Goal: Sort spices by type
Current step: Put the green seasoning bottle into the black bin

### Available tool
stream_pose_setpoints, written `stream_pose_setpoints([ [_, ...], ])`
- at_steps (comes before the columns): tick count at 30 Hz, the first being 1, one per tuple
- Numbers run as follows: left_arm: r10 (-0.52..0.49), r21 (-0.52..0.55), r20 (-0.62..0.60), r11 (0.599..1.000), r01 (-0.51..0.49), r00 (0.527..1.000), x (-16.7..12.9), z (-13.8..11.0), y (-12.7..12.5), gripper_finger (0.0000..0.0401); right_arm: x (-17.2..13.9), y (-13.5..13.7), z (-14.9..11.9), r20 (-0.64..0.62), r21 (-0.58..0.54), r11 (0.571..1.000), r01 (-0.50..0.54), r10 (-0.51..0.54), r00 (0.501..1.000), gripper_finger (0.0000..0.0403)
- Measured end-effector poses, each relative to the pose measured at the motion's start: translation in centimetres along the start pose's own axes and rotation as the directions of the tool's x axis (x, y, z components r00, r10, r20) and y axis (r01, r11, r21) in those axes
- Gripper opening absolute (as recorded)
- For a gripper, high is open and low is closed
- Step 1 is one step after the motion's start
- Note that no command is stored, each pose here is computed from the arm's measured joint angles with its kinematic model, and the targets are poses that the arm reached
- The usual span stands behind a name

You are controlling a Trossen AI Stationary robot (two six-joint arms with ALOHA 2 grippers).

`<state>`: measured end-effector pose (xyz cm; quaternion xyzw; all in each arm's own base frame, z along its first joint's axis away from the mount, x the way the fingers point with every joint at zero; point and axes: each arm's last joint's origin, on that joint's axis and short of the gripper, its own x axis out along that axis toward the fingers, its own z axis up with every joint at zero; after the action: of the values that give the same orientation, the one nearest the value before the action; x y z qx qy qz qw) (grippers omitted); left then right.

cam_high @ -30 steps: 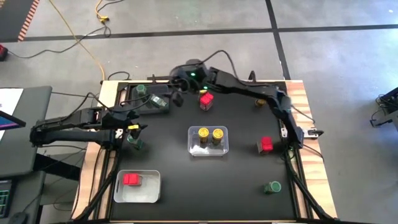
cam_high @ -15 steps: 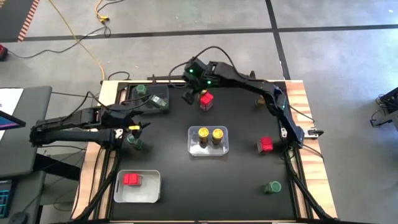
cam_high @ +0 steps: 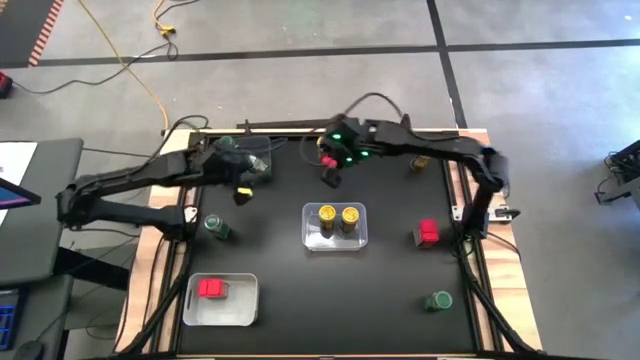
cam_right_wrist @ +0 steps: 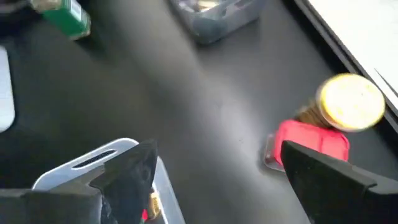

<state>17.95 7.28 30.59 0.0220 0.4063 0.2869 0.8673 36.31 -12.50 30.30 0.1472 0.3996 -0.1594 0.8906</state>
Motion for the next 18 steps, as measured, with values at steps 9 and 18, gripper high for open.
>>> stream_pose_setpoints([
  [9,0.103,0.181,-0.07,0.979,-0.089,0.992,2.1,4.9,3.8,0.0322,-2.3,-2.5,-4.8,0.062,0.073,0.997,0.025,-0.029,0.998,0.037],
  [18,0.111,0.329,-0.167,0.943,-0.051,0.98,4.8,6.7,7.1,0.0322,-2.1,-3.7,-8.1,0.036,0.07,0.996,0.047,-0.05,0.998,0.037],
])
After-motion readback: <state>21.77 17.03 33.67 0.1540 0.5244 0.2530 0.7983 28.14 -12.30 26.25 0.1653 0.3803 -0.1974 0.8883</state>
